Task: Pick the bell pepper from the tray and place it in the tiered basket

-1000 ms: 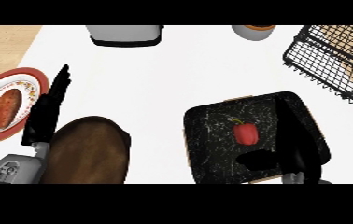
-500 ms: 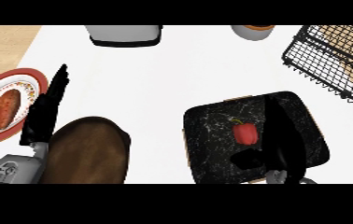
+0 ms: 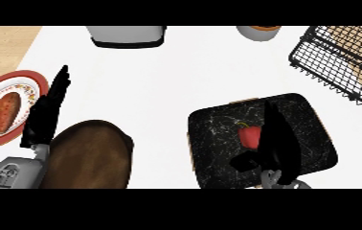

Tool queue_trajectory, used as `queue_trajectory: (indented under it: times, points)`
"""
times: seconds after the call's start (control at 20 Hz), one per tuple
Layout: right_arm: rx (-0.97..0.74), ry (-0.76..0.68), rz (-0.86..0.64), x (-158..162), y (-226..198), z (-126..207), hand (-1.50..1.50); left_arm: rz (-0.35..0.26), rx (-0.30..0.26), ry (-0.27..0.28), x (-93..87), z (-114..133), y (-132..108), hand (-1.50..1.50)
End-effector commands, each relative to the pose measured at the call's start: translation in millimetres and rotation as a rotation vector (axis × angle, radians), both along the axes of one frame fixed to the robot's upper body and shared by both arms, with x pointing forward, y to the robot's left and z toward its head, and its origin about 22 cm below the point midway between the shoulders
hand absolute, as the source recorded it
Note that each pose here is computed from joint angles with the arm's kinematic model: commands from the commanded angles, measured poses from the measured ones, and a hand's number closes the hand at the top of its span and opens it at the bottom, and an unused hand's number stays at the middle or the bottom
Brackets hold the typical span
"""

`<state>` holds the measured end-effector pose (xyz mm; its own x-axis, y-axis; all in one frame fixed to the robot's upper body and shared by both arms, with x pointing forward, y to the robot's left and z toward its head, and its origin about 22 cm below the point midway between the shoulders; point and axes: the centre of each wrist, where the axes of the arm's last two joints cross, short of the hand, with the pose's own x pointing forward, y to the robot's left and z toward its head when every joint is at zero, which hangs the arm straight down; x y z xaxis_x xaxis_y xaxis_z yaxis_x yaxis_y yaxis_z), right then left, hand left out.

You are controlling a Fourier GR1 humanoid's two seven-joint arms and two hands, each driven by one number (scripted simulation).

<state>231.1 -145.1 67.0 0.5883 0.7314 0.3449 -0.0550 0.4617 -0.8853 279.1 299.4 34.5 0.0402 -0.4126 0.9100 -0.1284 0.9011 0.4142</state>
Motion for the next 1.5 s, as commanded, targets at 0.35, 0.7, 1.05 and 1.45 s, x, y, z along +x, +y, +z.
queue_trajectory:
  times: [0.35,0.7,1.05,1.45]
  points:
    - [0.021,0.111,-0.124,10,1,-18,-1.50,0.001,0.006,-0.004,0.3,-21,-8,0.00]
    - [0.036,0.140,-0.127,31,5,-53,-1.50,-0.005,-0.004,-0.004,4.6,-4,-3,0.00]
    - [0.086,0.216,-0.093,38,-7,-57,1.50,0.002,-0.009,-0.011,-2.8,5,8,0.00]
    - [-0.061,0.243,0.058,28,16,-63,1.50,-0.010,-0.001,0.006,-2.4,-7,-3,0.00]
